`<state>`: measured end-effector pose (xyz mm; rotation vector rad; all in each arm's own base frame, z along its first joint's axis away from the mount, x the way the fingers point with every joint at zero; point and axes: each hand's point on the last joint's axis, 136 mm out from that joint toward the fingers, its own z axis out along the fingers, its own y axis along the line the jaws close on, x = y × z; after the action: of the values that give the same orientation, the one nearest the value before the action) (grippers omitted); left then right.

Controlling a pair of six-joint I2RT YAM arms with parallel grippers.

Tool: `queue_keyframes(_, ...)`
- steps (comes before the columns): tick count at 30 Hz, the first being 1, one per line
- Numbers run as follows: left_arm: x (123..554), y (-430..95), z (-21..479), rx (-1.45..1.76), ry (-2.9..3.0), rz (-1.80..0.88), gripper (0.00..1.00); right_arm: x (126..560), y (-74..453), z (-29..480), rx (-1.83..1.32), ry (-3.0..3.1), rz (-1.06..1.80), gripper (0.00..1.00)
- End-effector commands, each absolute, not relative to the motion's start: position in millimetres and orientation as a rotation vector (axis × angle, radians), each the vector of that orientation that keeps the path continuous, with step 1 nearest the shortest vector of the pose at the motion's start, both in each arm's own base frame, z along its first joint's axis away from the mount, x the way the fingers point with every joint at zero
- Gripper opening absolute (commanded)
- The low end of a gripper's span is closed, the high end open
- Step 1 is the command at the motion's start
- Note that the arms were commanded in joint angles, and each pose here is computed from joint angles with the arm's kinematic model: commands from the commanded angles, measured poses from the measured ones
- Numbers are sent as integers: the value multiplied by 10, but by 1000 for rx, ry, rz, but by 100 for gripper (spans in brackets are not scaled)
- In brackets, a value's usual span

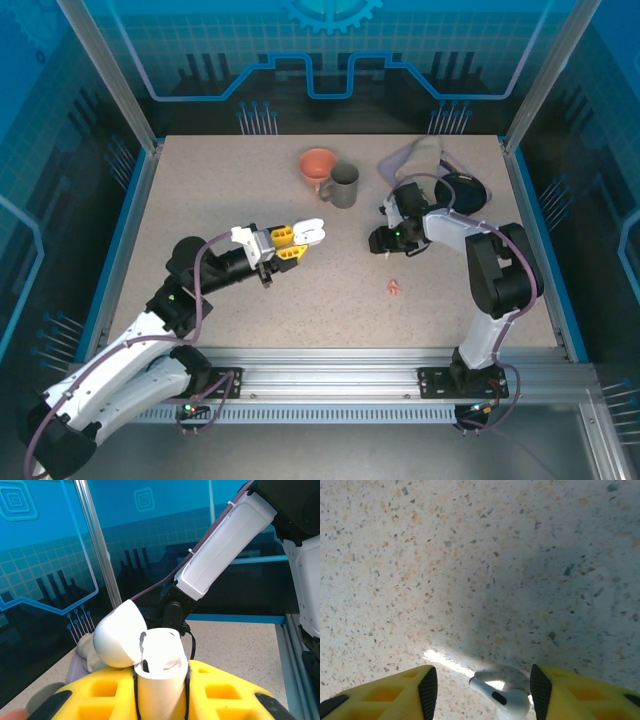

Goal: Insert the wireless bluetooth earbuds into the charging case

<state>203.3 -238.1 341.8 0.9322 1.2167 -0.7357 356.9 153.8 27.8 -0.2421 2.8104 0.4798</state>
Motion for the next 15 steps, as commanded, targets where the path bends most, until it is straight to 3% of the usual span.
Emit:
queue_keyframes(1,1986,-2361,3526,924,1186,-728,0,3395,1597,230,-242,2869,502,55)
queue_keyframes(15,1987,-2350,3504,923,1194,-721,0,3032,1825,323,-278,2899,612,53)
